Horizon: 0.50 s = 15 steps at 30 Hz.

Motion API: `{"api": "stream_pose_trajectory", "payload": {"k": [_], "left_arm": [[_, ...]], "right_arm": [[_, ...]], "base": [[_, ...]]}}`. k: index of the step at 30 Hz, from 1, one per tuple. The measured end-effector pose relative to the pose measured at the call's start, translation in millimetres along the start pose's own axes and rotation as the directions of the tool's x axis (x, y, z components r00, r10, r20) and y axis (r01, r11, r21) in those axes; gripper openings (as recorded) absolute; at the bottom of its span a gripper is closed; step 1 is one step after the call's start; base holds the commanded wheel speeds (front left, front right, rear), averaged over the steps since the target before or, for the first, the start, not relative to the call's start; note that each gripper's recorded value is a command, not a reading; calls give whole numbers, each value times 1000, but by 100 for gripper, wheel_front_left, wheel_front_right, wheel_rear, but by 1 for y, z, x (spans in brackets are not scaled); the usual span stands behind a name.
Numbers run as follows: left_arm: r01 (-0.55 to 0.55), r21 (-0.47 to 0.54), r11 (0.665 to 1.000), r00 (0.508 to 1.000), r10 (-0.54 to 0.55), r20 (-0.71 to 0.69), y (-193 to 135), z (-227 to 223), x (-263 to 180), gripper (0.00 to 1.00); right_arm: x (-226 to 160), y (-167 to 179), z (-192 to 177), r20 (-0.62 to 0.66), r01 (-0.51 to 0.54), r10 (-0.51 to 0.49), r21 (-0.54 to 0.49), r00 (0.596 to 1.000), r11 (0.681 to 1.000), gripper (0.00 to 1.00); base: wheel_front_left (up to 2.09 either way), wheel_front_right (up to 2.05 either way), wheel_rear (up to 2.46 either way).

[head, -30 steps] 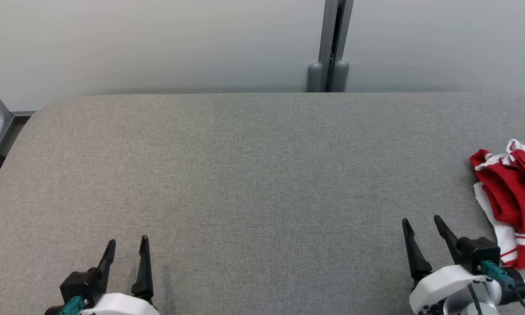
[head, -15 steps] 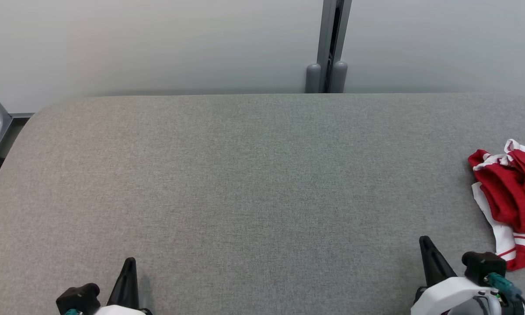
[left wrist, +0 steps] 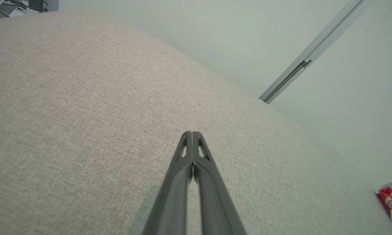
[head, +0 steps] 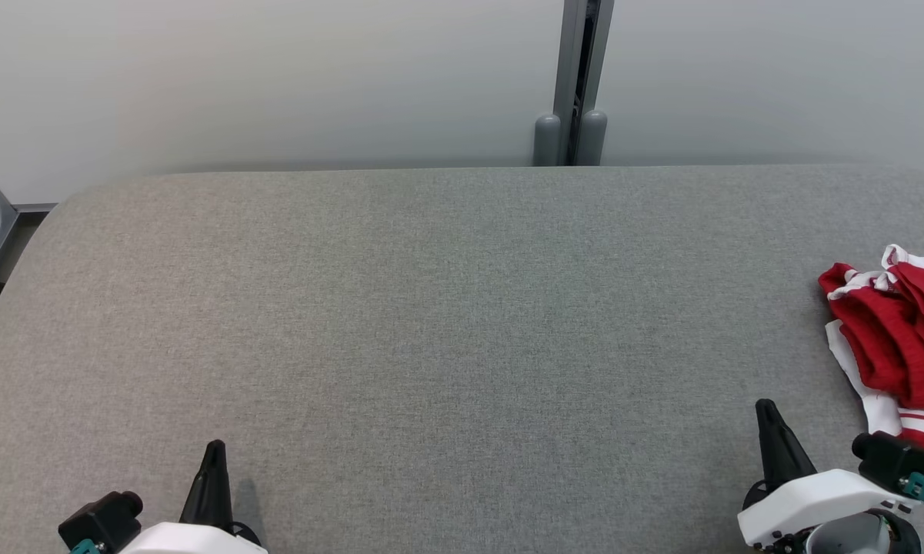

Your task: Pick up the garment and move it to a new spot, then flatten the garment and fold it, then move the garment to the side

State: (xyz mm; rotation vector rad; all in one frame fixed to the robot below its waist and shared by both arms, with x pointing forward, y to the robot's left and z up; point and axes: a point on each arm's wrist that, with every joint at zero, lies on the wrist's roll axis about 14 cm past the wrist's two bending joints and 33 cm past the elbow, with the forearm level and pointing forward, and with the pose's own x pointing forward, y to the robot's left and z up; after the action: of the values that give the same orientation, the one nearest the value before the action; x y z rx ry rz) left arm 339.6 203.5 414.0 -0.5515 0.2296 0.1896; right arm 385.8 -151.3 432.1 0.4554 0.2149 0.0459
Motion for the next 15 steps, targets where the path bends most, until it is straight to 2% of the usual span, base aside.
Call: {"api": "stream_pose_trajectory", "payload": {"k": [7, 15], "left_arm": [[2, -106, 994, 1000, -1, 2, -2, 5, 3, 0], [13, -216, 976, 1000, -11, 8, -6, 12, 6, 0]], "right_arm": [[0, -3, 8, 18, 15, -17, 116, 1000, 993, 0], [-1, -6, 15, 32, 24, -32, 235, 999, 972, 0]], "base": [[0, 0, 0], [0, 0, 0]]}}
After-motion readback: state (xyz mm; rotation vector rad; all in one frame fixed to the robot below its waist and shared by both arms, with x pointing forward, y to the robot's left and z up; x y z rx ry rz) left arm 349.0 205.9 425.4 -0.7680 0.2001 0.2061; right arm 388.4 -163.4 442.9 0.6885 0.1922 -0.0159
